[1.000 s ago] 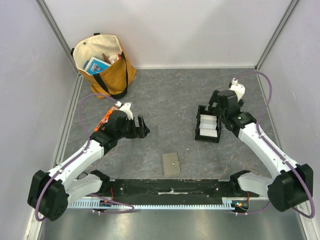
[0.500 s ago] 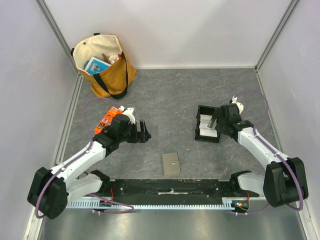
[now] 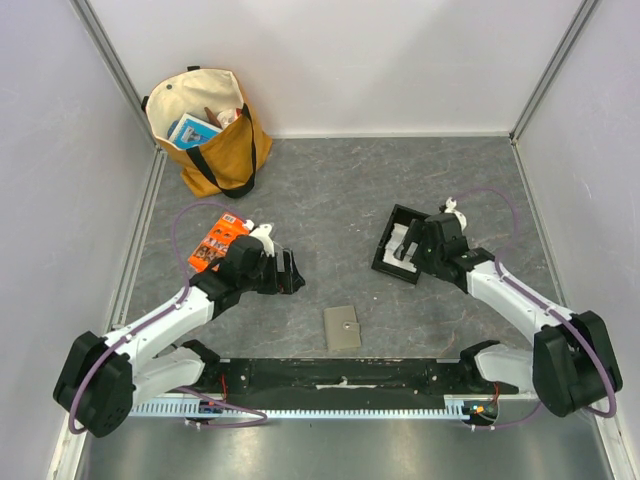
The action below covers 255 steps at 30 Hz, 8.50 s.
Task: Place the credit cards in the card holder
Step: Move the storage box to the center of the board, then open the card holder at the center of the board.
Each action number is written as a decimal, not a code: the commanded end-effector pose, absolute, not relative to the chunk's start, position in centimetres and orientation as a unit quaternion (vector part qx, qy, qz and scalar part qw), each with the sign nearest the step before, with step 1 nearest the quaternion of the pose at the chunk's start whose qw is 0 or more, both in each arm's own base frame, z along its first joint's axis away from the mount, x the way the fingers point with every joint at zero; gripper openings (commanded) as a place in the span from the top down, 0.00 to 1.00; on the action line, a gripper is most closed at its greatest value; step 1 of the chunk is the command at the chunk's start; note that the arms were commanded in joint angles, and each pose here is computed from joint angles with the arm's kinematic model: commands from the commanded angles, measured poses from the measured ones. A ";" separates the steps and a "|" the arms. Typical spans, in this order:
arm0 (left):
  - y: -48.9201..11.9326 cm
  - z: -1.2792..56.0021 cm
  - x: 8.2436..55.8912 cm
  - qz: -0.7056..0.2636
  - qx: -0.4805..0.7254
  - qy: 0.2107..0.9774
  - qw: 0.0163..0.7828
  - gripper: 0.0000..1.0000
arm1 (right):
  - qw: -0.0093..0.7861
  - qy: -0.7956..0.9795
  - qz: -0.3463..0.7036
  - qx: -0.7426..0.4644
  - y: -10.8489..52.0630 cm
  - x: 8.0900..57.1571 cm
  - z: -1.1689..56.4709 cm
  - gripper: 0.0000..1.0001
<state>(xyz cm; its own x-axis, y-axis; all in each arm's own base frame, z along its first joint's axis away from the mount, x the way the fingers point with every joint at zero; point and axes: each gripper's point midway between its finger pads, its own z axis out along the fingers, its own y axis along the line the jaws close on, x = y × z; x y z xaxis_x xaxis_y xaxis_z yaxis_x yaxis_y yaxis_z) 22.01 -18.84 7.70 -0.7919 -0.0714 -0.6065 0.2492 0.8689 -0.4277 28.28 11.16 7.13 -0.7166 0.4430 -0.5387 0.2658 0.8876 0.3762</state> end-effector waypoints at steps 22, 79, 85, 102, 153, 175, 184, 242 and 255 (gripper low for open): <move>-23.3 6.9 16.3 -0.322 0.092 0.904 0.265 0.23 | 0.272 0.898 0.345 0.004 17.8 17.0 10.2 0.22; -26.8 3.8 17.2 -0.265 0.168 0.910 0.272 0.35 | 0.305 0.890 0.299 -0.159 27.1 16.3 6.4 0.45; -27.2 3.7 17.1 -0.274 0.170 0.909 0.265 0.34 | 0.304 0.877 0.329 -0.175 28.0 16.8 7.3 0.46; -28.5 1.6 15.7 -0.299 0.196 0.907 0.223 0.45 | 0.254 0.879 0.353 -0.195 28.3 15.4 4.5 0.54; -30.1 1.1 16.5 -0.313 0.169 0.909 0.216 0.98 | 0.196 0.866 0.402 -0.224 31.0 14.4 3.0 1.00; -27.4 -0.1 18.8 -0.218 0.083 0.944 0.234 0.98 | 0.259 0.798 0.415 -0.351 30.9 9.5 4.6 0.94; -27.1 1.6 19.7 -0.224 0.070 0.937 0.258 0.97 | 0.204 0.867 0.345 -0.297 27.4 8.7 2.3 0.60; -27.5 6.9 17.6 -0.279 0.153 0.924 0.213 0.46 | 0.233 0.947 0.214 0.059 24.8 15.1 2.6 0.70; -28.9 4.5 16.9 -0.303 0.145 0.926 0.172 0.74 | 0.251 0.921 0.289 0.073 25.9 17.4 4.0 0.65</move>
<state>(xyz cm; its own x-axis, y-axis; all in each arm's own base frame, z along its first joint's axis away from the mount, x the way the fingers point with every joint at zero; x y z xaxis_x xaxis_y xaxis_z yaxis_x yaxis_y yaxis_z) 16.85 -27.87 4.53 -0.9007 0.1630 -0.4026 0.3565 0.8070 -0.4709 16.54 24.46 2.59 -0.8778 0.2692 -0.3963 0.0362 0.8621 0.5054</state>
